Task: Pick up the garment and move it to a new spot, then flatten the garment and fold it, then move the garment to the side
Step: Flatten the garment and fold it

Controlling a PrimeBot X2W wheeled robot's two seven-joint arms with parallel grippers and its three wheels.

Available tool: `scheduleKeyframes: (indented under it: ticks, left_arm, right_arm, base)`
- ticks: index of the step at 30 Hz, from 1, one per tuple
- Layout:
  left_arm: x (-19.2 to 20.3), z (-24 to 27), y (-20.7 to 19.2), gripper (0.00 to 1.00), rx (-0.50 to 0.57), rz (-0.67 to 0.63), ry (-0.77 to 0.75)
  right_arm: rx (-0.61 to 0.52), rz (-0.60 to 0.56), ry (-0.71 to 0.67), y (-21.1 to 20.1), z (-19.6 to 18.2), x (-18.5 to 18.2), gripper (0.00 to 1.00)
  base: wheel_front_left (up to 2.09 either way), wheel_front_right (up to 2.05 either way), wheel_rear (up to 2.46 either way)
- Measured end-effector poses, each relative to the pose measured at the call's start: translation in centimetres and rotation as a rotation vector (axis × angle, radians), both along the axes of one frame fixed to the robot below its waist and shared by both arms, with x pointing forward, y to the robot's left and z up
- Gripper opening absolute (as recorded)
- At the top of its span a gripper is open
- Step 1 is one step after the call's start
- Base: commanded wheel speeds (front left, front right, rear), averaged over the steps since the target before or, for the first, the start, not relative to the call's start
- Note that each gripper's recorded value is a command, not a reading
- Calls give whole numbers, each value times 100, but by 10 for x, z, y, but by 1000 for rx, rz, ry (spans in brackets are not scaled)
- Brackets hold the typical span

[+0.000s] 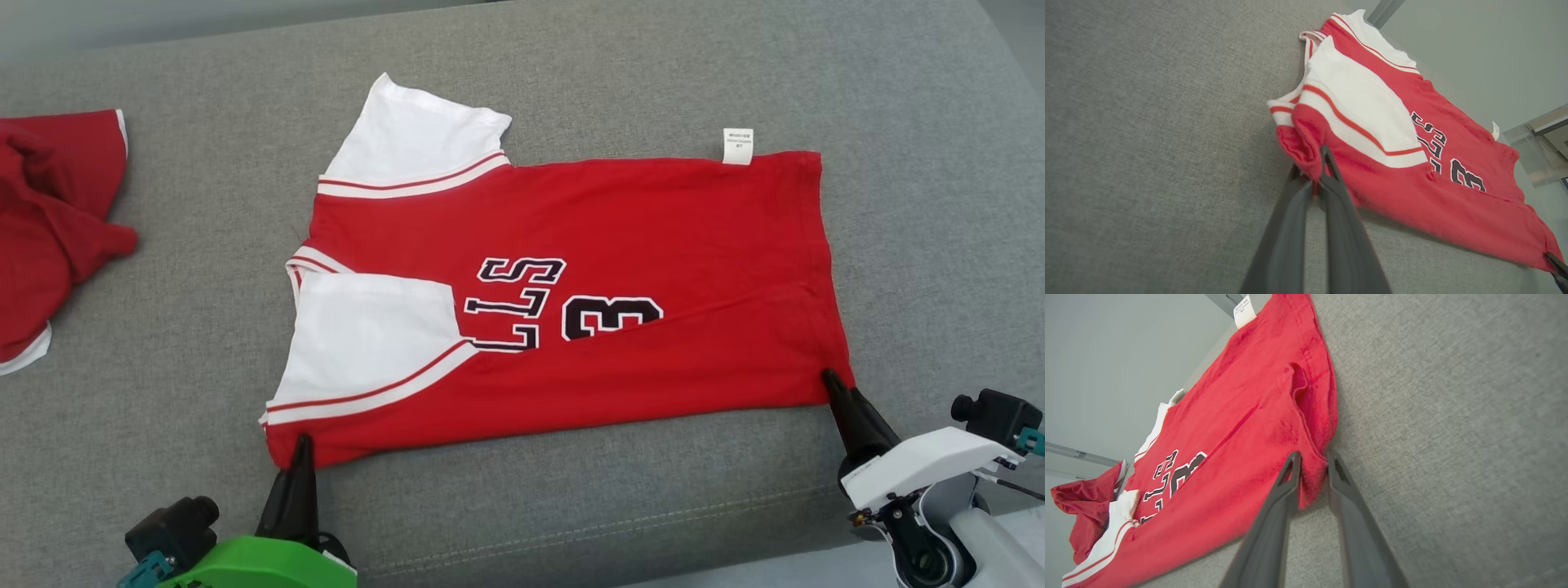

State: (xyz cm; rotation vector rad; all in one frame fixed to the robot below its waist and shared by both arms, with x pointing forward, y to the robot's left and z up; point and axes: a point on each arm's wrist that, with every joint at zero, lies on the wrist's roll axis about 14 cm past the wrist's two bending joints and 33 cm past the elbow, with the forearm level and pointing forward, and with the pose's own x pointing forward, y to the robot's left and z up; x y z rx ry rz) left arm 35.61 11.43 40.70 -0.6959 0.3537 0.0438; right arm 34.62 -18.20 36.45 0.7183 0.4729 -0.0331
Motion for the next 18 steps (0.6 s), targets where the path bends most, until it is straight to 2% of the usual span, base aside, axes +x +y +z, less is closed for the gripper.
scheduleKeyframes:
  ticks: [1, 2, 11, 14, 18]
  left_arm:
    - [-2, -2, 0, 72, 7, -6, 9]
    - [-7, -7, 1, 100, 27, -20, 28]
    - [-11, -15, 26, 100, 145, -28, 53]
    - [-6, -8, 33, 100, 201, -41, 18]
    - [13, 13, 26, 100, 291, -122, -76]
  right_arm:
    - [-9, -1, 0, -1, 1, 0, 100]
    - [-26, -1, -1, -4, 2, -1, 100]
    - [-86, -37, 52, -25, -7, -20, 100]
    - [-127, -44, 45, -36, -3, -19, 100]
    - [-188, -31, -5, -46, 10, -9, 100]
  base:
    - [0, 0, 0]
    - [0, 0, 0]
    - [0, 0, 0]
    - [0, 0, 0]
    - [0, 0, 0]
